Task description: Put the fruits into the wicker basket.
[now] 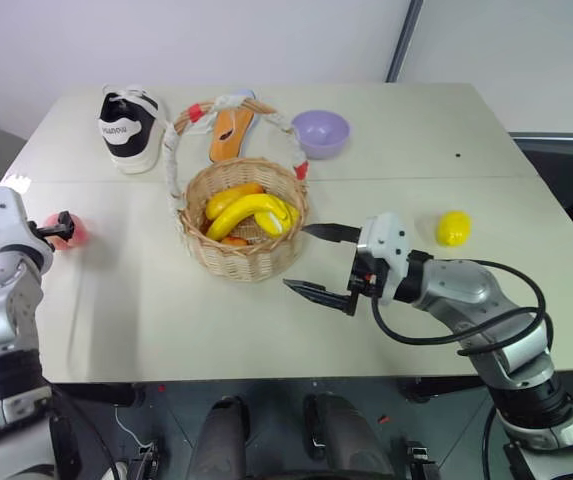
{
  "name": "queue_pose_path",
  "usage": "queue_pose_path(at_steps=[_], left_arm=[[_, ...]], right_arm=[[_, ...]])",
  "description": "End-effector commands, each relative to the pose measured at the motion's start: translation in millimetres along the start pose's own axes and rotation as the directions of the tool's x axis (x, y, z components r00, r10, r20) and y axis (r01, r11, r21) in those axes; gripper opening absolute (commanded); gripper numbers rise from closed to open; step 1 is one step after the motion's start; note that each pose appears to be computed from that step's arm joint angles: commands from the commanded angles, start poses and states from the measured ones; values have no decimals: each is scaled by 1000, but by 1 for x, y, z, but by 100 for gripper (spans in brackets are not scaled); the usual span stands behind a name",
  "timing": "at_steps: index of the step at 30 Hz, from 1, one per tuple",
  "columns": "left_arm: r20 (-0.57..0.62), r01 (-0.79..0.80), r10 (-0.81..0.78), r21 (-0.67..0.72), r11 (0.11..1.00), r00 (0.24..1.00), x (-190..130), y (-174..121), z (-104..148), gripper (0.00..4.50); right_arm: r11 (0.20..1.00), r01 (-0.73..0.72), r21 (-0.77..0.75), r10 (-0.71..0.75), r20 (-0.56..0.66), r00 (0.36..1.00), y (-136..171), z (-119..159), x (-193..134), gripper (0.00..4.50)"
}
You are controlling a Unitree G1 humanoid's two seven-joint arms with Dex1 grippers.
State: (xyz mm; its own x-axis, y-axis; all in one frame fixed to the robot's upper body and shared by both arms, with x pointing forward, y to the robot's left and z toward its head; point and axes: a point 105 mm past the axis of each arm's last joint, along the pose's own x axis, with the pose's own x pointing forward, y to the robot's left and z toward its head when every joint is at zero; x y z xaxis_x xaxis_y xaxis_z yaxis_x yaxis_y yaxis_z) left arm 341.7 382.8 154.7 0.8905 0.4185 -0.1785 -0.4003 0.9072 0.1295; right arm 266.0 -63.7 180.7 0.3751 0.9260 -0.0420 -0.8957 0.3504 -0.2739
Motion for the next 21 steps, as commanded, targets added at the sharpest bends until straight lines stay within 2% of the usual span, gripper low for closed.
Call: queue_pose_path(at_steps=[1, 7, 12, 21], left_arm=[[-28, -28, 29, 33, 999, 999, 6, 7, 7, 450], [-101, 59, -57, 11, 998, 993, 19, -10, 2, 450], [-163, 63, -65, -18, 998, 984, 22, -12, -6, 450], [-139, 53, -59, -41, 998, 989, 26, -9, -4, 450]], right_arm=[[999, 1, -45, 1, 42, 999, 3, 11, 1, 448], [999, 1, -48, 3, 76, 997, 7, 19, 2, 448], [999, 4, -54, 1, 93, 996, 6, 25, 3, 448], [999, 4, -51, 1, 100, 995, 4, 30, 5, 448]])
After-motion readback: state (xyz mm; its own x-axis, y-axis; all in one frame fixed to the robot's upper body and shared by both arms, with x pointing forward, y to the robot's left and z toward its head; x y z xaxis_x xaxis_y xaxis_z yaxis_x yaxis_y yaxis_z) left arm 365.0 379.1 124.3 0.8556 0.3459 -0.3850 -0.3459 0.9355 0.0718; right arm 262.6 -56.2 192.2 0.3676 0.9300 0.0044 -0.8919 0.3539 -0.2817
